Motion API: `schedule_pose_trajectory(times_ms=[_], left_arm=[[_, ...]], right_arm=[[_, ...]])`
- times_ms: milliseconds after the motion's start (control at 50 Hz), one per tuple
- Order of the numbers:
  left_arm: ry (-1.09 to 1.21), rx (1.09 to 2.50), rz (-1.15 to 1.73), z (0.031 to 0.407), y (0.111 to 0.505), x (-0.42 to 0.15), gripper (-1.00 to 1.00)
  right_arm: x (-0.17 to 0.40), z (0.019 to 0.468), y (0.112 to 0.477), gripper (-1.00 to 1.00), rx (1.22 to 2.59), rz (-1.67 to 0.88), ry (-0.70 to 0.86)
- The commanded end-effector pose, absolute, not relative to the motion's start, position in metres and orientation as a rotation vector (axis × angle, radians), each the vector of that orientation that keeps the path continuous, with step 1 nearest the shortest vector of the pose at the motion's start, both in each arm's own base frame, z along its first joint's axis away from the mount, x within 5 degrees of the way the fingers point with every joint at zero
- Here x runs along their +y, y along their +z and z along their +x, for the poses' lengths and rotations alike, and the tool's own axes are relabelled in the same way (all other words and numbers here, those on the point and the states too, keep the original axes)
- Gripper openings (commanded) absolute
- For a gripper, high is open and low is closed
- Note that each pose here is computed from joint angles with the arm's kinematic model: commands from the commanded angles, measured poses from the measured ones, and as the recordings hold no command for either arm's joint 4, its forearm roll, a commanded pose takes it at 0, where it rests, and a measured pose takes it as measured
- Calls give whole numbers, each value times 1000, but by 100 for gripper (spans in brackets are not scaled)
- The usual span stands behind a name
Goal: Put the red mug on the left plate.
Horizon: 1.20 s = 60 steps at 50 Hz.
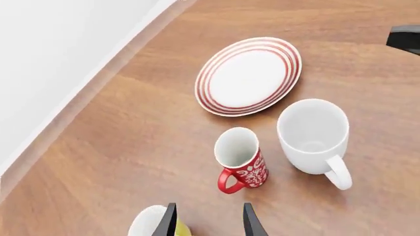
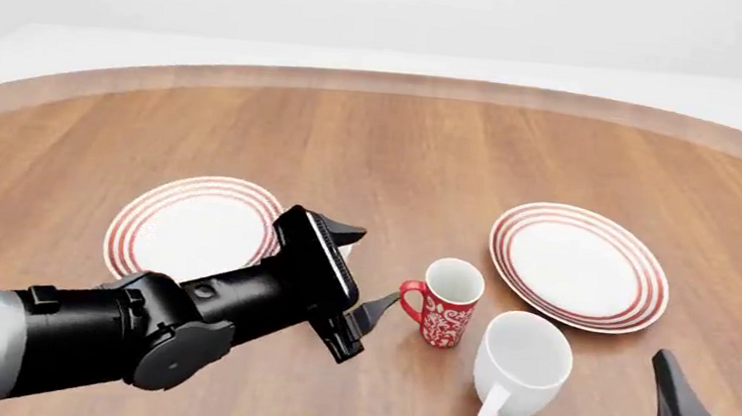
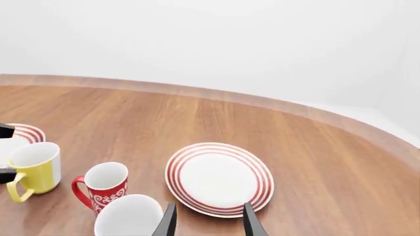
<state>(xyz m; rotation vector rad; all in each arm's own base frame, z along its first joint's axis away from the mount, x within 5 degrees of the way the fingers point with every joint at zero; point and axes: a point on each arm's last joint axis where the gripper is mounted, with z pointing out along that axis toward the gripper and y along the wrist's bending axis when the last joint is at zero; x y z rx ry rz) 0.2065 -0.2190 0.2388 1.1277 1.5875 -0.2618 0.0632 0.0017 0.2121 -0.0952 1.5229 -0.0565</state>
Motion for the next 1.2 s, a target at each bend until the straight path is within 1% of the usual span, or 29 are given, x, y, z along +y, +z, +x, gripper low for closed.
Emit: schedule_pose_trajectory(times_ms=[20,300,580,780,1020,1200], left_arm=[[-284,1611,1180,203,225,-232,100],[-267,1634,1217,213,214,-244,100],[-244,1662,1251,224,192,-252,100],[-250,1670,1256,228,188,-260,100],[-230,1684,1228,247,179,-264,100],[-226,1695,1230,251,174,-265,100]], right_arm=[[2,65,212,100,1527,-100,-61],[2,65,212,100,1525,-102,-59],[2,65,212,100,1530,-97,-55],[2,69,213,100,1534,-94,-53],[2,69,212,100,1536,-96,-49],[2,67,212,100,1535,-97,-48]])
